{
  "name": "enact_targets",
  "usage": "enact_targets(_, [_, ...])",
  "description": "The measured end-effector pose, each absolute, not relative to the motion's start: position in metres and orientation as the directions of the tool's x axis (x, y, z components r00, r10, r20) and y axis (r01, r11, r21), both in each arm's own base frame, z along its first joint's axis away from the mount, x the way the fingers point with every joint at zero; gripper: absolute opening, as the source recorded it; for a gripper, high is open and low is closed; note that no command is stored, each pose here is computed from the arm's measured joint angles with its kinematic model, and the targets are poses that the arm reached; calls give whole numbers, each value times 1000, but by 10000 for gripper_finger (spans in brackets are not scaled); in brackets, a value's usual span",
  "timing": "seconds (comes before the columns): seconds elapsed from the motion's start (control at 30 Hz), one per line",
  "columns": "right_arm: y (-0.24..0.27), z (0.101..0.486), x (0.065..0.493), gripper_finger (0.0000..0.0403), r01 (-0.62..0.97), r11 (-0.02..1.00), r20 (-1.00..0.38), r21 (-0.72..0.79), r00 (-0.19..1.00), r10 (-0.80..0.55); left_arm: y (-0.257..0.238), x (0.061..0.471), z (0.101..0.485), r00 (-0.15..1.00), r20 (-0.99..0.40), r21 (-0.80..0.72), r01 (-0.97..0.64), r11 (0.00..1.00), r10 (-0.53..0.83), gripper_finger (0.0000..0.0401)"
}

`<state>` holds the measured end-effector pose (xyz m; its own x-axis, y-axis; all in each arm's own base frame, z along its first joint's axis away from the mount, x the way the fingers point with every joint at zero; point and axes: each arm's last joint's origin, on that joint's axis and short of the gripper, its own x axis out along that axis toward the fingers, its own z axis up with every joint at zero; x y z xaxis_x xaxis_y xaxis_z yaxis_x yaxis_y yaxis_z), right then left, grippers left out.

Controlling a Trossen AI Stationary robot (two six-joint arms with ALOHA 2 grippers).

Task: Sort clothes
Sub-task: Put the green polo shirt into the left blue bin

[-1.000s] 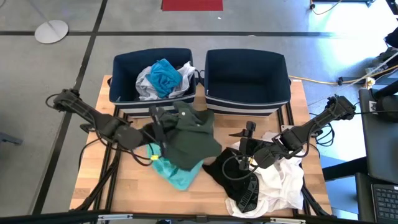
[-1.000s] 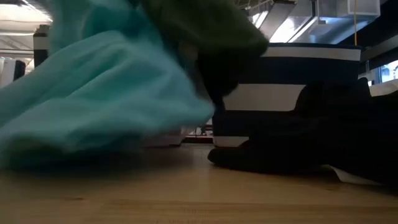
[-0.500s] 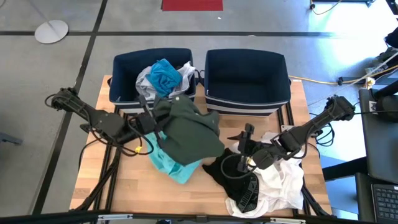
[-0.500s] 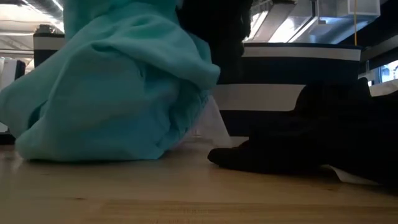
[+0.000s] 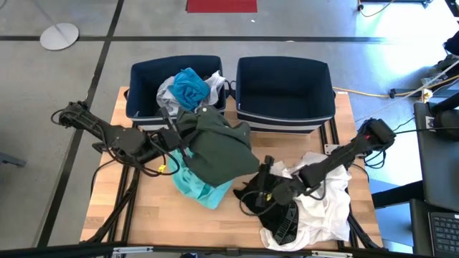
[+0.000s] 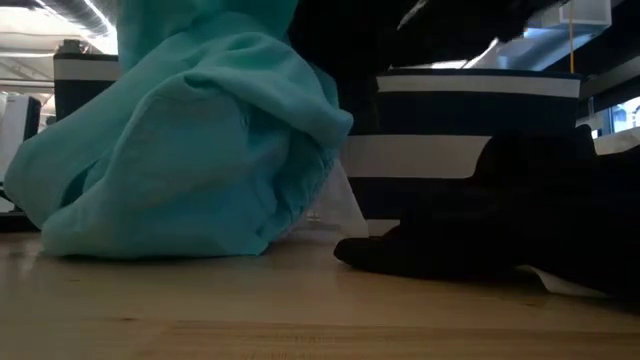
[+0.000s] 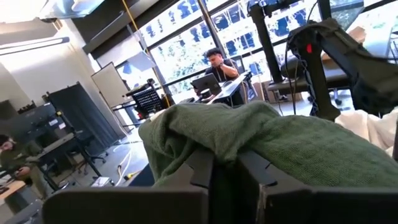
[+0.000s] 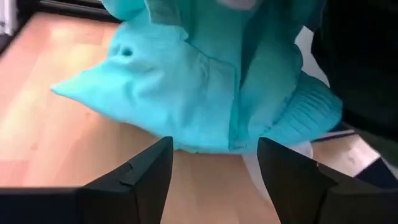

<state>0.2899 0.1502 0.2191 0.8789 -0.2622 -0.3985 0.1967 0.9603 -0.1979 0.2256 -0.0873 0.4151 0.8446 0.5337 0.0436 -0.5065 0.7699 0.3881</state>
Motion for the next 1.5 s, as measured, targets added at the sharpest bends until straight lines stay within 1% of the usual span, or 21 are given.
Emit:
enact_targets(0.17, [136, 209, 313, 234, 293, 926, -318, -240, 877, -360, -87, 226, 415, 846, 44, 385, -506, 772, 532, 27])
enact_targets(0.3, [119, 213, 325, 234, 330, 912, -268, -242, 881, -390, -87, 226, 415, 846, 41, 387, -504, 772, 532, 28])
enact_targets(0.4, [109, 218, 333, 234, 286, 934, -247, -215, 909, -335, -87, 226, 415, 846, 41, 388, -504, 772, 532, 28])
enact_targets(0.53, [97, 221, 344, 234, 164, 976, -209, -143, 959, -192, -88, 226, 415, 855, 42, 388, -491, 780, 517, 29])
enact_targets(0.67, [84, 211, 356, 234, 192, 974, -177, -122, 961, -211, -88, 226, 415, 866, 44, 371, -476, 797, 498, 29])
enact_targets(0.8, [79, 202, 362, 227, 139, 984, -184, -108, 970, -157, -88, 226, 415, 867, 44, 371, -476, 797, 496, 29])
enact_targets(0.87, [80, 198, 362, 205, 124, 986, -205, -114, 968, -145, -88, 226, 415, 867, 45, 372, -476, 797, 496, 29])
enact_targets(0.9, [81, 197, 362, 187, 118, 986, -209, -115, 968, -140, -88, 226, 415, 867, 46, 371, -476, 797, 496, 29])
enact_targets(1.0, [81, 194, 362, 117, 102, 987, -235, -122, 963, -129, -88, 226, 416, 867, 50, 366, -478, 798, 496, 29])
enact_targets(1.1, [81, 191, 361, 34, 99, 986, -268, -135, 954, -133, -88, 226, 417, 868, 60, 353, -481, 803, 494, 29])
enact_targets(1.13, [81, 190, 361, 18, 98, 985, -276, -139, 952, -134, -88, 226, 418, 867, 66, 349, -484, 803, 494, 29])
enact_targets(1.17, [80, 189, 361, 11, 97, 985, -282, -140, 950, -134, -88, 226, 419, 866, 73, 350, -486, 801, 494, 29])
enact_targets(1.3, [81, 185, 359, 16, 72, 989, -326, -128, 939, -110, -88, 225, 427, 861, 123, 335, -504, 796, 494, 29])
enact_targets(1.4, [83, 180, 359, 5, 59, 990, -357, -128, 928, -101, -87, 223, 436, 852, 189, 318, -524, 790, 489, 29])
enact_targets(1.5, [87, 172, 359, 8, 55, 989, -383, -139, 918, -104, -86, 219, 446, 832, 260, 310, -553, 773, 491, 29])
